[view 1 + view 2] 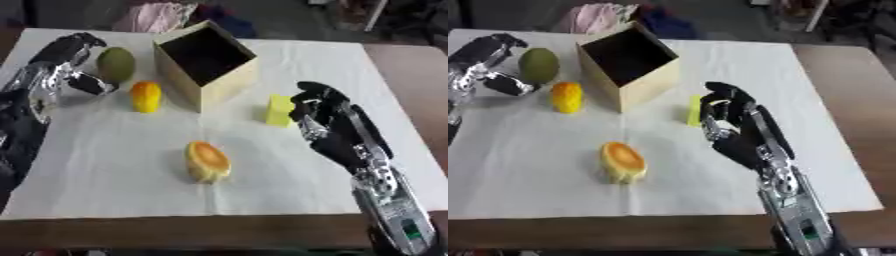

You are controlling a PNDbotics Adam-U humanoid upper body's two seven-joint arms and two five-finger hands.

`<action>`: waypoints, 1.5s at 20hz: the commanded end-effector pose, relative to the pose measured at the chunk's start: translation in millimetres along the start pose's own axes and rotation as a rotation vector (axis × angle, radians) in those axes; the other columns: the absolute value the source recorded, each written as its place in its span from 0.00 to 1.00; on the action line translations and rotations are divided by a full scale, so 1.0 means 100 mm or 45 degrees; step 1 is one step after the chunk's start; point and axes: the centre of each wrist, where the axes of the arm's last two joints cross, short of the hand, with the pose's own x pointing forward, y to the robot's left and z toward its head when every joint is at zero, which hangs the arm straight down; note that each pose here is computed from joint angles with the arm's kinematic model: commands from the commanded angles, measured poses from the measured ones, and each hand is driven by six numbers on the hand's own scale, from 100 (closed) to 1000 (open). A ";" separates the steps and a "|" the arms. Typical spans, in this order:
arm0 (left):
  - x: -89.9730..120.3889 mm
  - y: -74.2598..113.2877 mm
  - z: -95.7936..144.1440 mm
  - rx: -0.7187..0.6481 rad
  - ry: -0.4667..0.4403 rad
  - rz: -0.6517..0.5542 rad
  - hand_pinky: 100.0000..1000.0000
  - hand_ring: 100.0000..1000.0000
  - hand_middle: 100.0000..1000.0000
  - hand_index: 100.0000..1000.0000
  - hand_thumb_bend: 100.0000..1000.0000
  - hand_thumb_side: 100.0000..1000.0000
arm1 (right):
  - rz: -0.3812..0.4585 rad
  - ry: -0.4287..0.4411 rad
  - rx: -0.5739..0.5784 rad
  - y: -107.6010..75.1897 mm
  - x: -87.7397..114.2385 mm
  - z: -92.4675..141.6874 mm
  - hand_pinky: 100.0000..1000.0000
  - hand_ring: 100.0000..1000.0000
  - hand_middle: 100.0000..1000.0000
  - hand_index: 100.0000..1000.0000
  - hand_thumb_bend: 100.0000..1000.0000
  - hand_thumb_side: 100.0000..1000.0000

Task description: Pick up objects on the table and place them in the box.

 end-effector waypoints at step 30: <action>-0.07 0.22 0.01 0.378 0.035 0.005 0.53 0.31 0.34 0.47 0.18 0.00 | -0.002 -0.038 0.009 -0.01 0.07 -0.06 0.61 0.57 0.61 0.80 0.00 0.27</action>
